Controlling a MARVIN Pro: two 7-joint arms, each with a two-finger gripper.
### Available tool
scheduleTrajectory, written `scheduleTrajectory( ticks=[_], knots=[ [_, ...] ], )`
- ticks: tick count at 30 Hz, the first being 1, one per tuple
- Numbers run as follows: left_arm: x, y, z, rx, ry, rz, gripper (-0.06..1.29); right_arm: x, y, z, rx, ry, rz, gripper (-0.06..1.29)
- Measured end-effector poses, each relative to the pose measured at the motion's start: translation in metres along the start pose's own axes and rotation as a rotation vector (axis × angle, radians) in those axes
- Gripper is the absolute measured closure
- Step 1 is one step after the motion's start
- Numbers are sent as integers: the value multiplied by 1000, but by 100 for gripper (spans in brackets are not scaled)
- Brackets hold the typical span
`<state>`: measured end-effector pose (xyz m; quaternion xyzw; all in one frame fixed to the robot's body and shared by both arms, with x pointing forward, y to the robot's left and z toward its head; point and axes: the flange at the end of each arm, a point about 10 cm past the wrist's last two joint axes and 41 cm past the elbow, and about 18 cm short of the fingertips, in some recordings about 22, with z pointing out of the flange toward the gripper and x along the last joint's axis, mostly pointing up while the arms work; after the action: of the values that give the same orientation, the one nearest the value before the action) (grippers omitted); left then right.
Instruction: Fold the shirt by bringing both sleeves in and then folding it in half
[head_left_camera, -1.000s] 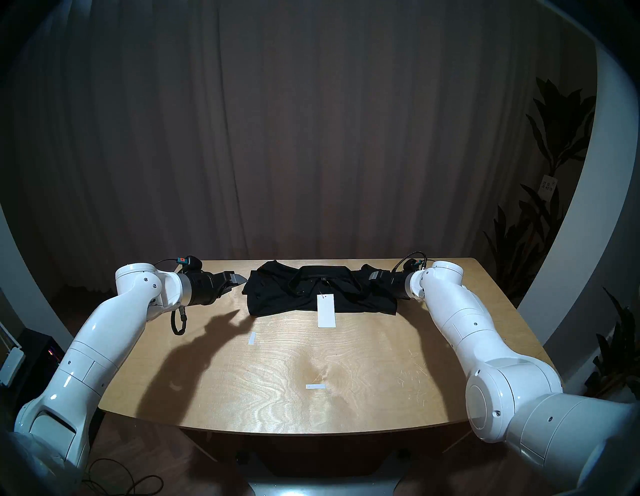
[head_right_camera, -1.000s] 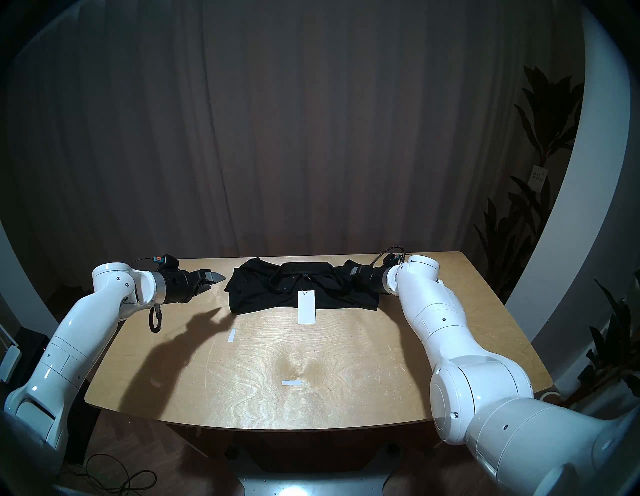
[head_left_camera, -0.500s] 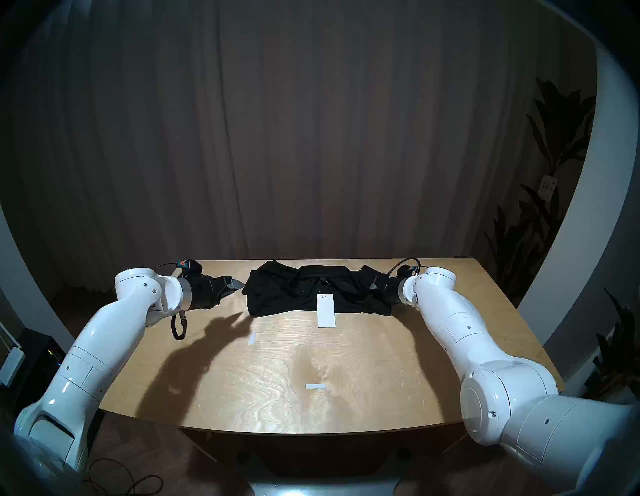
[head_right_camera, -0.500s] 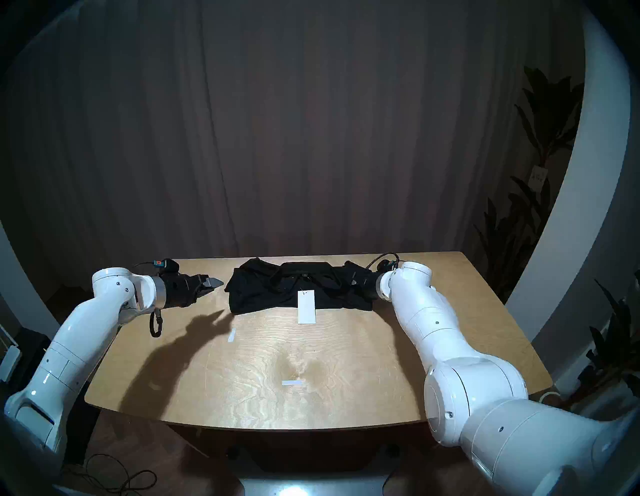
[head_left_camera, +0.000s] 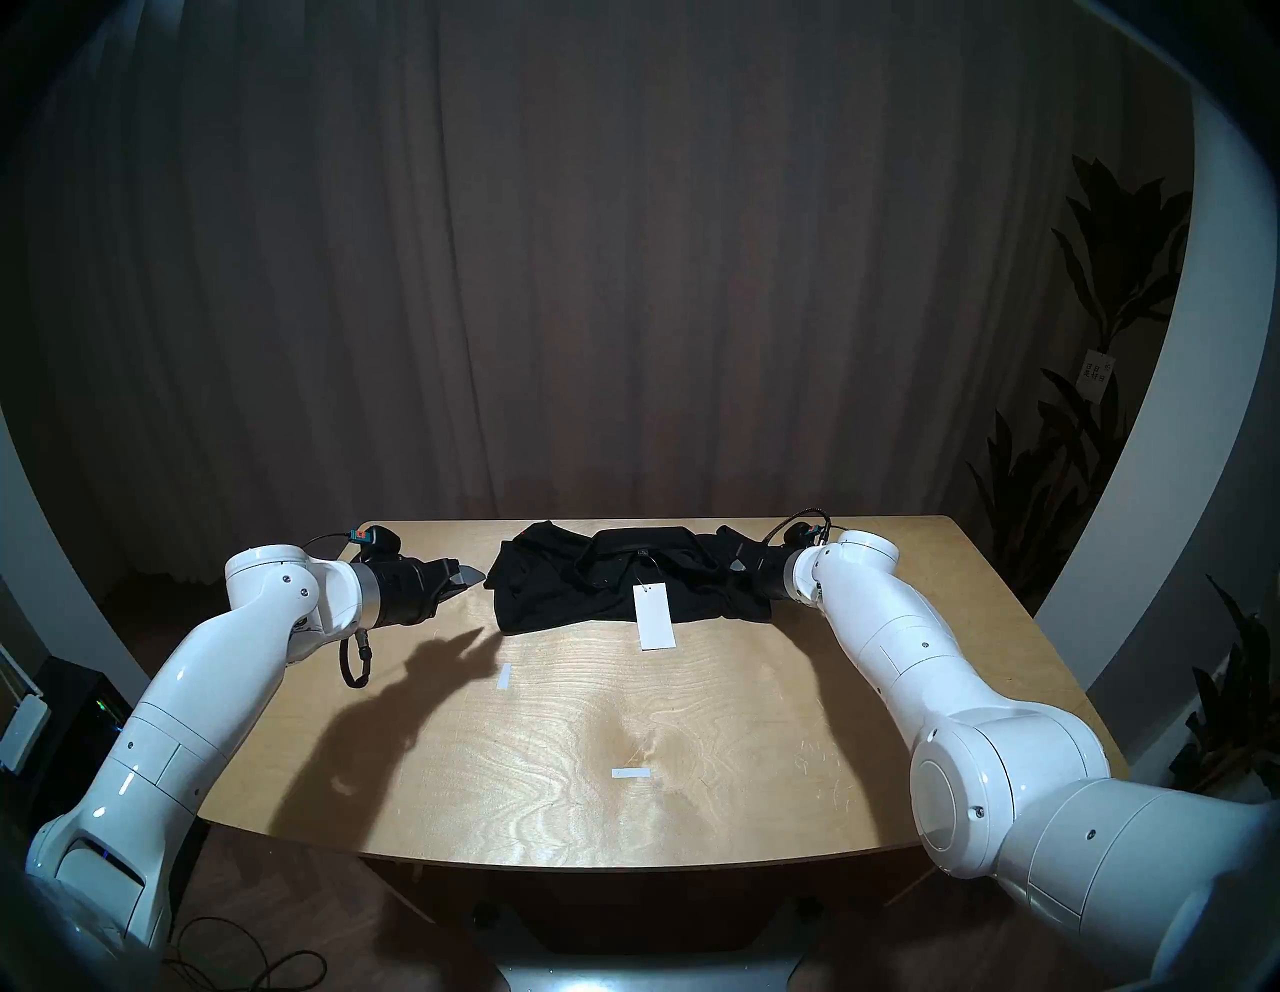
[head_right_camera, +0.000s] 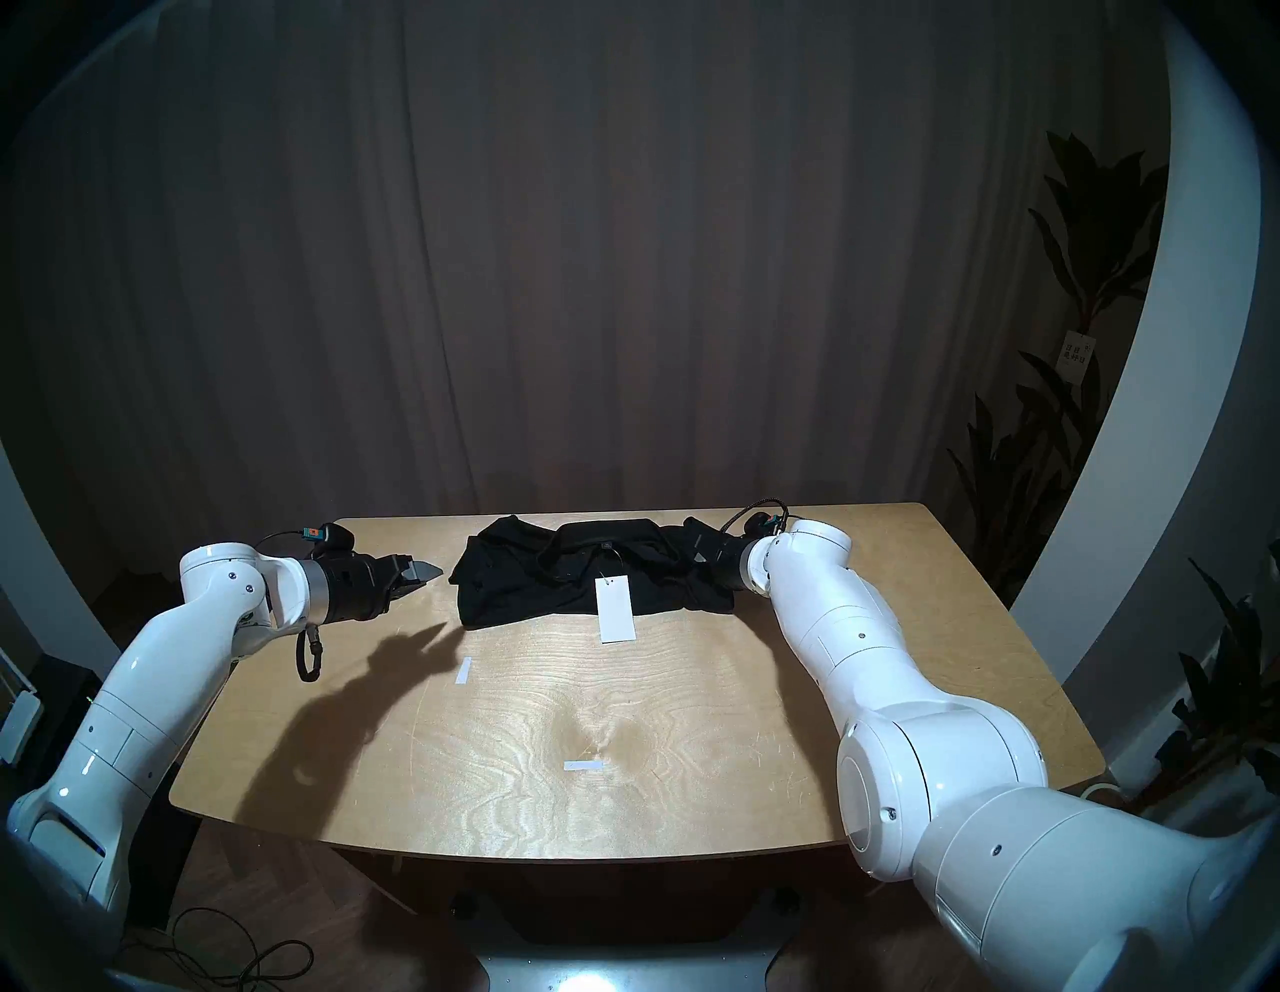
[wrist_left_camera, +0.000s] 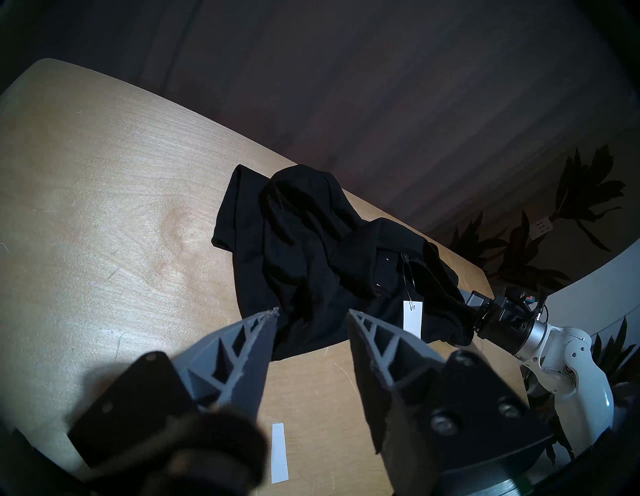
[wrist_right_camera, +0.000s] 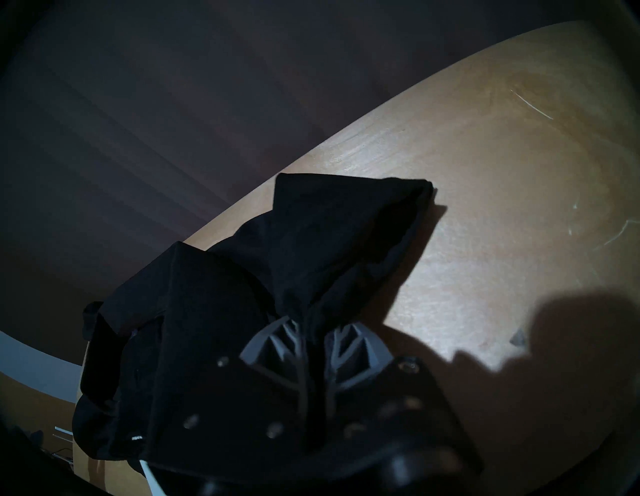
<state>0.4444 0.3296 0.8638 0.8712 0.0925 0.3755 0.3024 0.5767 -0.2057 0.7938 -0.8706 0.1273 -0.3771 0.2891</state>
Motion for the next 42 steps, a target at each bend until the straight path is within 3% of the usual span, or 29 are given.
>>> scheduleTrajectory(
  ticks=[8,17,29,42],
  knots=[
    [1,-3,-2,1,11,-8,67,16,-28,-9,91,24,-47,119],
    [-2,-9,-6,2,23,-22,67,21,-59,-16,155,29,-113,119],
    [-14,-23,-19,9,45,-56,74,-4,-112,0,180,-11,-197,121],
    [-23,-38,-35,25,70,-88,77,-23,-165,22,182,-23,-228,121]
  ],
)
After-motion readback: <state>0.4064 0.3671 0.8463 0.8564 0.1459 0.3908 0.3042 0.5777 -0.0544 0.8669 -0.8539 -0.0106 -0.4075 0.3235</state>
